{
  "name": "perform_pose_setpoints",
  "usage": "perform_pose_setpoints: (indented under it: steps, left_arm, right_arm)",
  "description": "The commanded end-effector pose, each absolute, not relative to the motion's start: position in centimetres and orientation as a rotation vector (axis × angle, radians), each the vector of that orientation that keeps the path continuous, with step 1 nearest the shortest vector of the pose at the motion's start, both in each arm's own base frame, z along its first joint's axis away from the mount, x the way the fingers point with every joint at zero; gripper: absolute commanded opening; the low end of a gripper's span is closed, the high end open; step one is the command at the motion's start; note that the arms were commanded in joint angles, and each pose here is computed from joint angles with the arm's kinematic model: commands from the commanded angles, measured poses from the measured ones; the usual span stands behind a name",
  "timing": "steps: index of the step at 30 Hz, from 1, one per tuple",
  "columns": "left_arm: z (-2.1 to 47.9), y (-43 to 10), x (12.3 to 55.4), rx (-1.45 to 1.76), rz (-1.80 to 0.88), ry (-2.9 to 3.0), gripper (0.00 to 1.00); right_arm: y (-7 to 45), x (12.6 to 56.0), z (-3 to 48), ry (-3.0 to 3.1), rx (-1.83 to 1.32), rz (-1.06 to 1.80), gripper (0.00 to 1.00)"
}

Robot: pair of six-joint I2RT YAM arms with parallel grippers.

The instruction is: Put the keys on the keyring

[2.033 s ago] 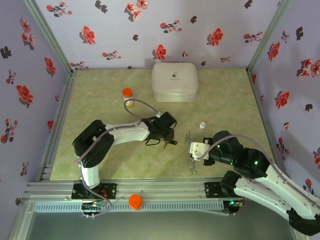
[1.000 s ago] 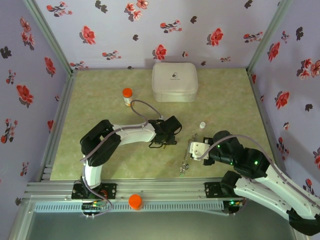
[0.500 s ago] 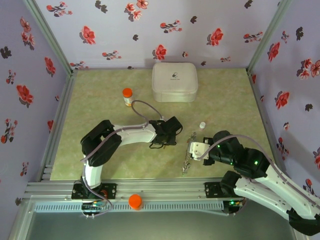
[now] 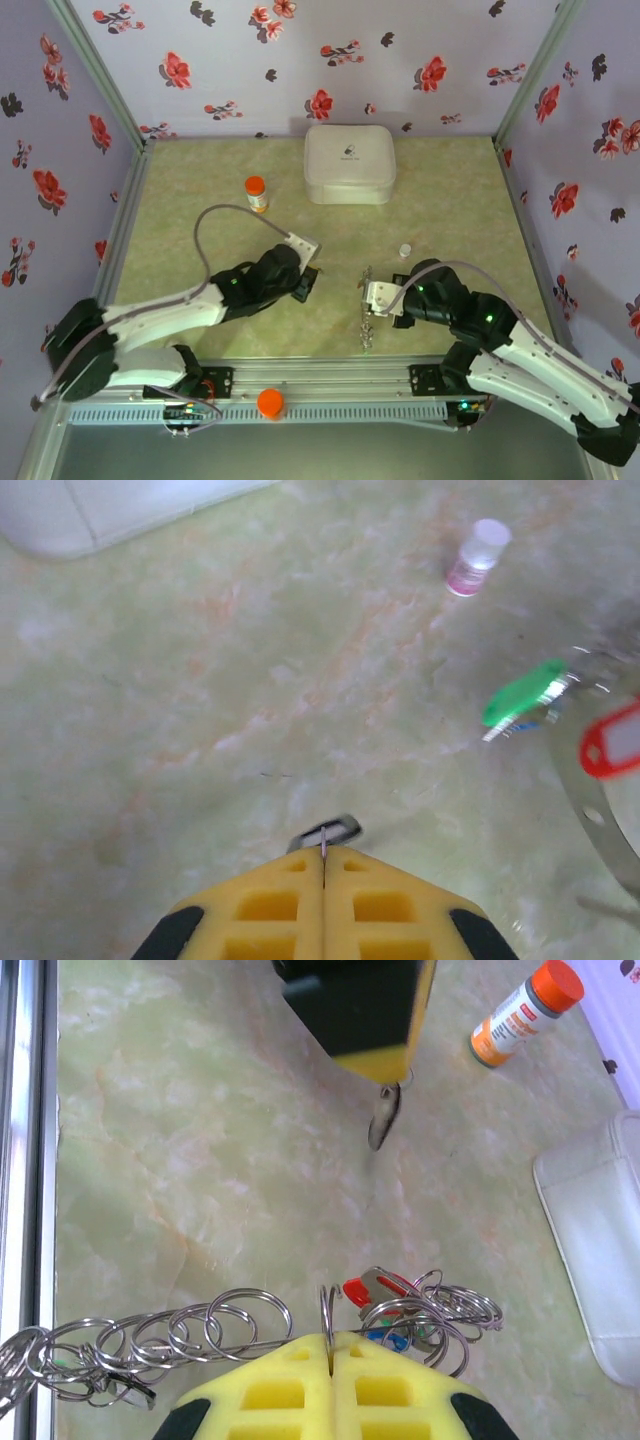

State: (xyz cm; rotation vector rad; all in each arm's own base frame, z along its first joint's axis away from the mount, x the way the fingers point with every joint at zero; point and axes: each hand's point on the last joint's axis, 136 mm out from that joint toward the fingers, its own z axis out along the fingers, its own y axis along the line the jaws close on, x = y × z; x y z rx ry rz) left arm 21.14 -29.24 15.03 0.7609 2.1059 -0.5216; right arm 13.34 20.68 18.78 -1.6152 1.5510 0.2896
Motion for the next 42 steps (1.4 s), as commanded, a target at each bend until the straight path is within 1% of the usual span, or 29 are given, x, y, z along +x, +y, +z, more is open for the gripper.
perform_pose_setpoints:
  steps: [1, 8, 17, 21, 34, 42]
  left_arm:
    - [17.8, -28.9, 20.7, 0.993, -0.459, 1.835, 0.00]
    - [20.2, -27.7, 19.4, 1.179, -0.361, 1.562, 0.00]
    - [21.5, -29.2, 18.1, 1.402, -0.259, 1.242, 0.00]
    - [21.4, -30.1, 16.1, 1.502, -0.273, 1.052, 0.00]
    - [21.3, -31.2, 13.6, 1.603, -0.288, 0.831, 0.00]
    - [20.8, -31.5, 13.4, 1.669, -0.242, 0.777, 0.00]
  right_arm:
    - [23.0, 13.8, 20.8, 1.455, -1.562, 0.365, 0.00]
    - [24.3, 14.0, 20.5, 1.398, -1.647, 0.353, 0.00]
    - [26.6, 13.3, 20.7, 1.347, -1.713, 0.474, 0.00]
    - [27.5, 13.4, 20.9, 1.327, -1.704, 0.516, 0.00]
    - [28.7, 13.8, 21.1, 1.297, -1.722, 0.532, 0.00]
    - [29.0, 13.2, 21.4, 1.287, -1.733, 0.581, 0.00]
